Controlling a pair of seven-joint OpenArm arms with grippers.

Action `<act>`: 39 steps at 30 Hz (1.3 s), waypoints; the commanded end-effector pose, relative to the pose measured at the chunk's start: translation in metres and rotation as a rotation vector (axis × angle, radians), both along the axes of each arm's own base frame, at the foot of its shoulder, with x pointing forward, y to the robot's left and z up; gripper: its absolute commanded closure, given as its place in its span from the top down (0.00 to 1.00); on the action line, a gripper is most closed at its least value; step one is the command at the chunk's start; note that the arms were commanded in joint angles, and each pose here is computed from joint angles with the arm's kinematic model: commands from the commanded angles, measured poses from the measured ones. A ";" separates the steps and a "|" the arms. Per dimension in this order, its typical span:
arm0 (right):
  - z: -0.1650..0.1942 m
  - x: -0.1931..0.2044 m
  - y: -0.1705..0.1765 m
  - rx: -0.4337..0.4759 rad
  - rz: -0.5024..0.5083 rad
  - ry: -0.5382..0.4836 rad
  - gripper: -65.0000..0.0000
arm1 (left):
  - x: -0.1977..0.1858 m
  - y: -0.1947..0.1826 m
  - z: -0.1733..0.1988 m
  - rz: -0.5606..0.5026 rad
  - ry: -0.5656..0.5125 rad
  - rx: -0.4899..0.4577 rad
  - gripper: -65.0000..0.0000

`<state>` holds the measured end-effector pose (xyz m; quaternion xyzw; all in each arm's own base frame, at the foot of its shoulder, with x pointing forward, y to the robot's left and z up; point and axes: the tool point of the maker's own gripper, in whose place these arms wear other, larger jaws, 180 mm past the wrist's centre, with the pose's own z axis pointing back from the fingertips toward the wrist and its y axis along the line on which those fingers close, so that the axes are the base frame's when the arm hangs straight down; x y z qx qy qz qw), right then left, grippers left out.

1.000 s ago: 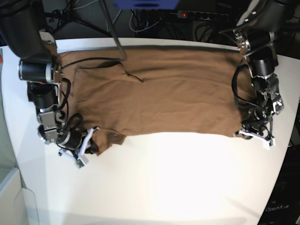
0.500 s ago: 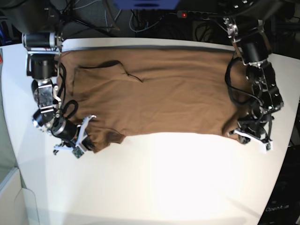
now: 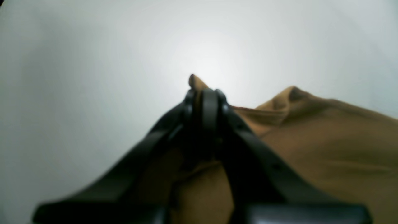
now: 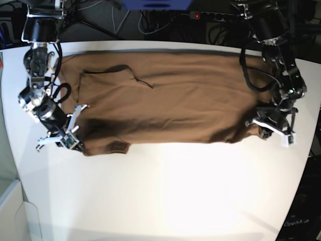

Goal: Fold the T-shirt properly
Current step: 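Lift the hem with both grippers and fold it toward the collar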

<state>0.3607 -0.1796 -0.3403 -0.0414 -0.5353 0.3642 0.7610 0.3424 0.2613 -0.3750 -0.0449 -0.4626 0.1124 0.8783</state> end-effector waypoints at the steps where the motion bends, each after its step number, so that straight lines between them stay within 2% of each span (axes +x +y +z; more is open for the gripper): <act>1: 0.020 0.002 -0.002 0.006 0.000 -0.059 0.03 | 0.007 0.009 0.022 0.016 -0.075 0.004 0.04; 10: 0.026 -0.049 0.005 -0.042 0.027 -0.062 0.03 | -0.024 0.016 0.009 0.039 -0.061 -0.076 0.04; 20: 0.036 -0.085 -0.025 -0.038 -0.111 -0.077 0.03 | -0.038 0.017 0.018 0.030 -0.091 -0.134 0.04; 29: 0.040 -0.113 -0.047 0.075 -0.269 -0.146 0.03 | -0.051 0.012 0.022 0.013 -0.089 -0.114 0.04; 35: 0.043 -0.108 -0.050 0.095 -0.294 -0.167 0.04 | -0.052 0.013 0.019 0.016 -0.080 -0.117 0.04; 39: 0.021 -0.102 -0.051 0.139 -0.312 -0.124 0.05 | -0.051 0.013 0.023 0.011 -0.087 -0.113 0.04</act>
